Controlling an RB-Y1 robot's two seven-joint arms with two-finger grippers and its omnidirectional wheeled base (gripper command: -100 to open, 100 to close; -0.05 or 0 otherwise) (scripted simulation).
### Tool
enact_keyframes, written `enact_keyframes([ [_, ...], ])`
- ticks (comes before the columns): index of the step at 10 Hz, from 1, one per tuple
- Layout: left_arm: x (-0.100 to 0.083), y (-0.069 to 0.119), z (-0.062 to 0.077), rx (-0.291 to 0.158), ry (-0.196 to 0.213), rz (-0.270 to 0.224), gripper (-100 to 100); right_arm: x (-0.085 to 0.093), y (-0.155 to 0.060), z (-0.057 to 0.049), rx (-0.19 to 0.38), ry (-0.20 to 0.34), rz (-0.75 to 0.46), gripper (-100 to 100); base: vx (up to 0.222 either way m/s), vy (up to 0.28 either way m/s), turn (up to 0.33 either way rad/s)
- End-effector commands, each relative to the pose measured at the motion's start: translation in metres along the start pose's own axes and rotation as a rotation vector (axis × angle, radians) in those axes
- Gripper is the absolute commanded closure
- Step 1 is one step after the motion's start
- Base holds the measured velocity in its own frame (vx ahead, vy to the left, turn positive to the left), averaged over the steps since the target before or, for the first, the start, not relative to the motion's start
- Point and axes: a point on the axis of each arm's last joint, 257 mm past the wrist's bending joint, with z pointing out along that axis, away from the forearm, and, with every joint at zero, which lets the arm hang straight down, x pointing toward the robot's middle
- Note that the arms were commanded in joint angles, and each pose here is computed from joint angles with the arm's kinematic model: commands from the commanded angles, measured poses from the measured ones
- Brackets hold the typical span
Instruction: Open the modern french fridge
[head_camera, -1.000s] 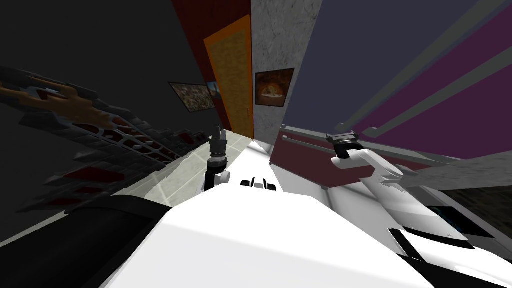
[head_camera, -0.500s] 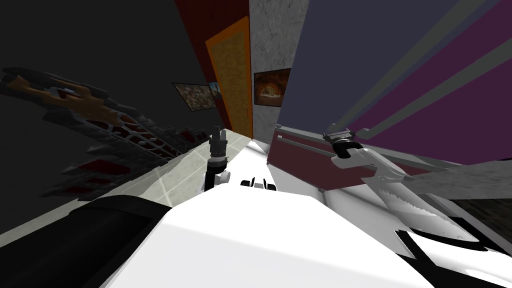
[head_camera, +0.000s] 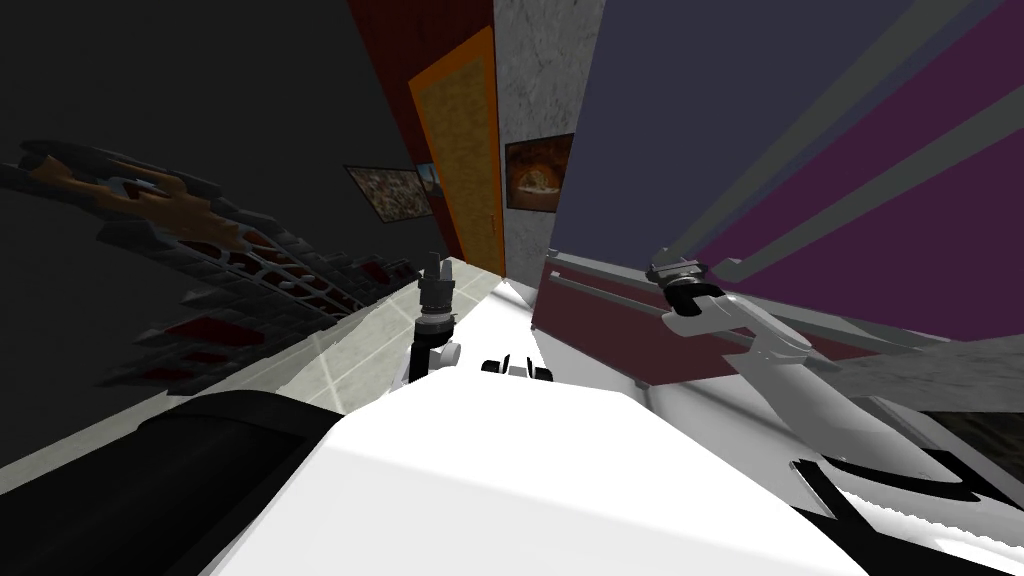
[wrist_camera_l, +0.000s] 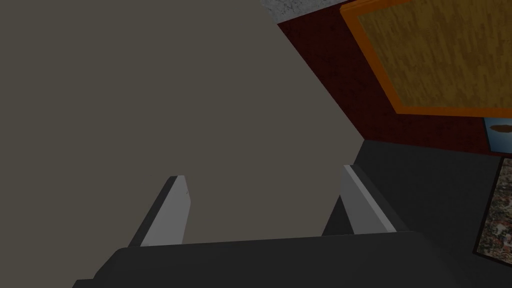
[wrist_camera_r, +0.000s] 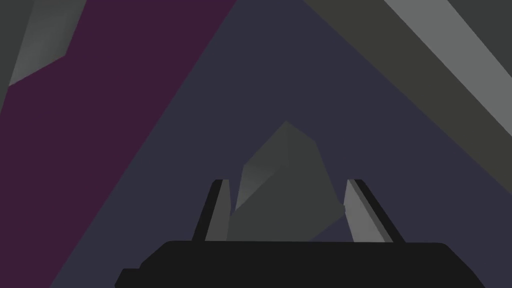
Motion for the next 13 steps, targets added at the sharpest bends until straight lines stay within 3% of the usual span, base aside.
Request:
enact_keyframes([
  [1, 0.0, 0.0, 0.0, 0.0, 0.0, 0.0, 0, 0.011, -0.017, 0.002, 0.046, 0.034, -0.003, 100, -0.019, 0.287, -0.108],
  [9, 0.0, 0.0, 0.0, 0.0, 0.0, 0.0, 0, 0.058, -0.082, 0.0, 0.229, 0.175, -0.006, 100, -0.026, 0.294, -0.104],
  [10, 0.0, 0.0, 0.0, 0.0, 0.0, 0.0, 0, 0.057, -0.074, 0.001, 0.21, 0.167, -0.005, 100, 0.0, 0.162, -0.049],
  [13, 0.0, 0.0, 0.0, 0.0, 0.0, 0.0, 0, 0.078, -0.097, -0.007, 0.286, 0.234, -0.009, 100, 0.053, 0.246, -0.088],
])
